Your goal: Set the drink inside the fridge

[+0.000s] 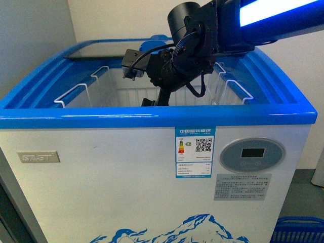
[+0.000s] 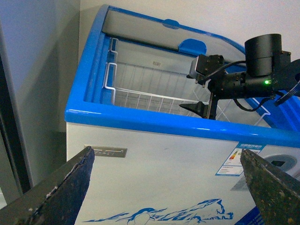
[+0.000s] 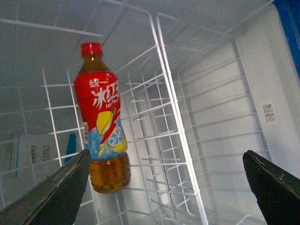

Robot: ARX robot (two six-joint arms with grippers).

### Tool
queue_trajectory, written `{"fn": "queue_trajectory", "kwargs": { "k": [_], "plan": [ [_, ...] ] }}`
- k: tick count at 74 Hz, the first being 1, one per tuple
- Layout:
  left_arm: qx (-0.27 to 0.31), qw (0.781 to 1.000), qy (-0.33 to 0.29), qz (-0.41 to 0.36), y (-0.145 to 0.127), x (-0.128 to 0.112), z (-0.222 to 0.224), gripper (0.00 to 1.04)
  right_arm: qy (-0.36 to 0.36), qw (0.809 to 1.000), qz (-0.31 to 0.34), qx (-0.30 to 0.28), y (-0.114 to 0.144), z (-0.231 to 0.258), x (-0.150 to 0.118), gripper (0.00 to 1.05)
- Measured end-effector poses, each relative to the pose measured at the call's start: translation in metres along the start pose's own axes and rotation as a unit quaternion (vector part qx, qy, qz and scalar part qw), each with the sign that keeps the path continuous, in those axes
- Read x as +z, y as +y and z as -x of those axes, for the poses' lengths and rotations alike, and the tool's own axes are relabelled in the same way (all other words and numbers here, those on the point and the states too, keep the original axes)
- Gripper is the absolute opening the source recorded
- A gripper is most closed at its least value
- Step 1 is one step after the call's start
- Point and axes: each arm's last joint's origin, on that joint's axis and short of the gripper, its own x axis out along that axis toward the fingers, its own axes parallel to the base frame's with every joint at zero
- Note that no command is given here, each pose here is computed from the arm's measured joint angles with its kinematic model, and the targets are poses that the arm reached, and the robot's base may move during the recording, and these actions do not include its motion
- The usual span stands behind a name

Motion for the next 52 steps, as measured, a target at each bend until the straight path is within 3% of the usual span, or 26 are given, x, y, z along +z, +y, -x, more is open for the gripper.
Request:
{"fn": "queue_trajectory", "kwargs": {
  "k": [23, 52],
  "plan": [
    [0.000, 1.000, 0.000, 0.000, 0.000, 0.000, 0.000, 0.97, -0.025, 0.998, -0.046, 0.035, -0.001, 0.035, 0.013, 0.98],
    [0.000, 1.000, 0.000, 0.000, 0.000, 0.000, 0.000, 0.97, -0.055, 0.992, -0.107, 0.036, -0.016, 0.059, 0.021, 0.98]
  ]
}}
